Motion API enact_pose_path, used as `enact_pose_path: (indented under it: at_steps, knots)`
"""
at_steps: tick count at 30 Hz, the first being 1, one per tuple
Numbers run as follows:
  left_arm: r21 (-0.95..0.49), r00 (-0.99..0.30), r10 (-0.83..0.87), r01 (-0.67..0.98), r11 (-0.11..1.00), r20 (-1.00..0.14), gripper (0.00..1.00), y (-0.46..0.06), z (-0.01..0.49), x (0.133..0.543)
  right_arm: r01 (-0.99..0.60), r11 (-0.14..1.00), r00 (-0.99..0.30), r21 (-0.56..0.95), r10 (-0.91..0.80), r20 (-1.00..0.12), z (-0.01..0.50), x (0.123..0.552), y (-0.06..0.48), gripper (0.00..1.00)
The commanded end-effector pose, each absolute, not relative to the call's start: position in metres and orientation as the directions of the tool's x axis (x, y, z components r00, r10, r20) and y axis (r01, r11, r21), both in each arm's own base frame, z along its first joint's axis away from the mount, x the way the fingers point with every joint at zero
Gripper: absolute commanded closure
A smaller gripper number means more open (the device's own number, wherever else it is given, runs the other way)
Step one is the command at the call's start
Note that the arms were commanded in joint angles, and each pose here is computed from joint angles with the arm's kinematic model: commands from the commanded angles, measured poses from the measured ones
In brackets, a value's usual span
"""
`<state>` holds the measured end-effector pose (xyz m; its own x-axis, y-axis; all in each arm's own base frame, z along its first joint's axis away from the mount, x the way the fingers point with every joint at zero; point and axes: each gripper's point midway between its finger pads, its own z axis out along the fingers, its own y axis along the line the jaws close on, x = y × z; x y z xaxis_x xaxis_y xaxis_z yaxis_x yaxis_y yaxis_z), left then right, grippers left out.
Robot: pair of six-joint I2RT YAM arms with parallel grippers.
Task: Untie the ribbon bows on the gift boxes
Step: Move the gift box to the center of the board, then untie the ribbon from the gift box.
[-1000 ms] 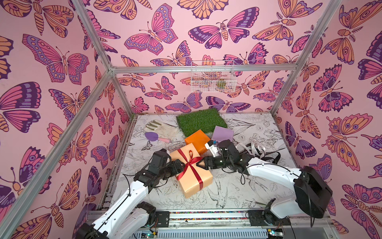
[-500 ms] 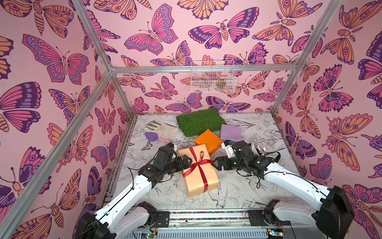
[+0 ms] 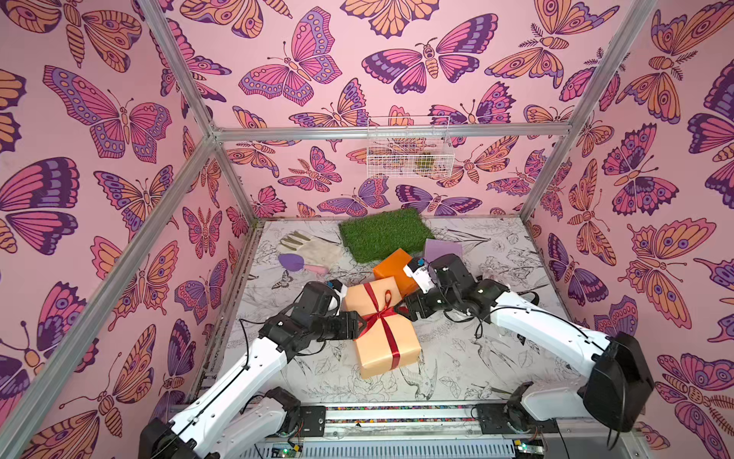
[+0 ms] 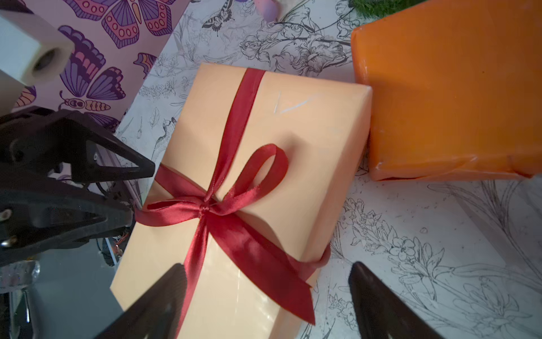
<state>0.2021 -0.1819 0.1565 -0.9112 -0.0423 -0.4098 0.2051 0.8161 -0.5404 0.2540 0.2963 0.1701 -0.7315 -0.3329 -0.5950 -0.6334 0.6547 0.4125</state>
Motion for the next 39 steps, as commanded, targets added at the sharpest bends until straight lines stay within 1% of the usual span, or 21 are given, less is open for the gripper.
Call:
enact_pose_path:
  at_steps: [1,4,5,6,7,9,12,13,14,17,19,24,32,33,34,35,36,37,38,39]
  knots:
    - [-0.512,-0.909,-0.007,0.229,0.828,-0.418,0.32,-0.177,0.158,0.194,-0.693,0.643,-0.676,0.325,-0.424,-0.602,0.166,0.252,0.301,0.14]
    - [-0.51,-0.91,-0.009,0.225,0.83,-0.415,0.32,-0.177,0.158,0.194,-0.698,0.647,-0.676,0.307,-0.454,-0.581,0.158,0.253,0.303,0.24]
    - [-0.51,-0.911,-0.007,0.225,0.83,-0.413,0.32,-0.177,0.157,0.194,-0.697,0.651,-0.677,0.301,-0.458,-0.576,0.156,0.254,0.303,0.3]
    - [-0.511,-0.91,-0.006,0.227,0.829,-0.414,0.32,-0.178,0.158,0.194,-0.696,0.654,-0.679,0.297,-0.463,-0.57,0.155,0.254,0.303,0.39]
    - [-0.51,-0.911,-0.003,0.229,0.829,-0.412,0.32,-0.178,0.158,0.194,-0.693,0.659,-0.681,0.293,-0.464,-0.567,0.154,0.255,0.302,0.45]
    - [-0.511,-0.91,0.0,0.233,0.827,-0.415,0.31,-0.179,0.159,0.194,-0.691,0.663,-0.681,0.287,-0.465,-0.565,0.155,0.255,0.3,0.64]
    - [-0.51,-0.91,0.007,0.239,0.826,-0.415,0.3,-0.181,0.16,0.194,-0.687,0.669,-0.68,0.284,-0.454,-0.575,0.159,0.254,0.298,0.83]
    - [-0.509,-0.909,0.011,0.244,0.825,-0.417,0.3,-0.182,0.16,0.193,-0.685,0.671,-0.68,0.283,-0.45,-0.579,0.16,0.254,0.297,0.89]
    - [-0.508,-0.908,0.015,0.249,0.825,-0.419,0.3,-0.183,0.161,0.193,-0.684,0.672,-0.681,0.285,-0.446,-0.581,0.161,0.253,0.297,0.92]
    - [-0.492,-0.902,0.037,0.268,0.828,-0.429,0.29,-0.185,0.164,0.192,-0.68,0.677,-0.679,0.281,-0.439,-0.588,0.163,0.253,0.294,0.96]
    - [-0.47,-0.894,0.062,0.291,0.834,-0.444,0.28,-0.186,0.168,0.19,-0.676,0.683,-0.68,0.275,-0.435,-0.59,0.164,0.252,0.292,1.0]
    - [-0.396,-0.878,0.128,0.333,0.856,-0.461,0.29,-0.189,0.168,0.19,-0.671,0.684,-0.688,0.286,-0.431,-0.584,0.165,0.25,0.292,1.0]
    - [-0.293,-0.872,0.229,0.376,0.879,-0.434,0.39,-0.194,0.152,0.189,-0.666,0.684,-0.692,0.298,-0.416,-0.591,0.17,0.25,0.292,1.0]
    - [-0.288,-0.87,0.234,0.381,0.879,-0.435,0.43,-0.195,0.152,0.189,-0.666,0.684,-0.691,0.298,-0.414,-0.593,0.171,0.25,0.292,1.0]
    - [-0.286,-0.869,0.239,0.384,0.878,-0.434,0.49,-0.196,0.152,0.189,-0.664,0.685,-0.692,0.298,-0.413,-0.592,0.171,0.25,0.291,1.0]
    - [-0.285,-0.866,0.245,0.391,0.875,-0.435,0.58,-0.198,0.153,0.189,-0.661,0.689,-0.692,0.296,-0.409,-0.594,0.171,0.25,0.291,1.0]
    - [-0.285,-0.864,0.254,0.399,0.872,-0.434,0.72,-0.199,0.153,0.189,-0.658,0.694,-0.693,0.292,-0.407,-0.594,0.171,0.251,0.29,1.0]
    - [-0.284,-0.863,0.258,0.403,0.87,-0.434,0.82,-0.2,0.153,0.189,-0.649,0.704,-0.698,0.288,-0.401,-0.593,0.17,0.252,0.288,1.0]
    - [-0.286,-0.861,0.258,0.406,0.868,-0.439,0.96,-0.2,0.155,0.189,-0.633,0.722,-0.706,0.279,-0.391,-0.591,0.169,0.255,0.285,1.0]
    - [-0.287,-0.86,0.256,0.405,0.868,-0.441,1.0,-0.2,0.155,0.188,-0.62,0.736,-0.711,0.271,-0.381,-0.591,0.169,0.257,0.282,1.0]
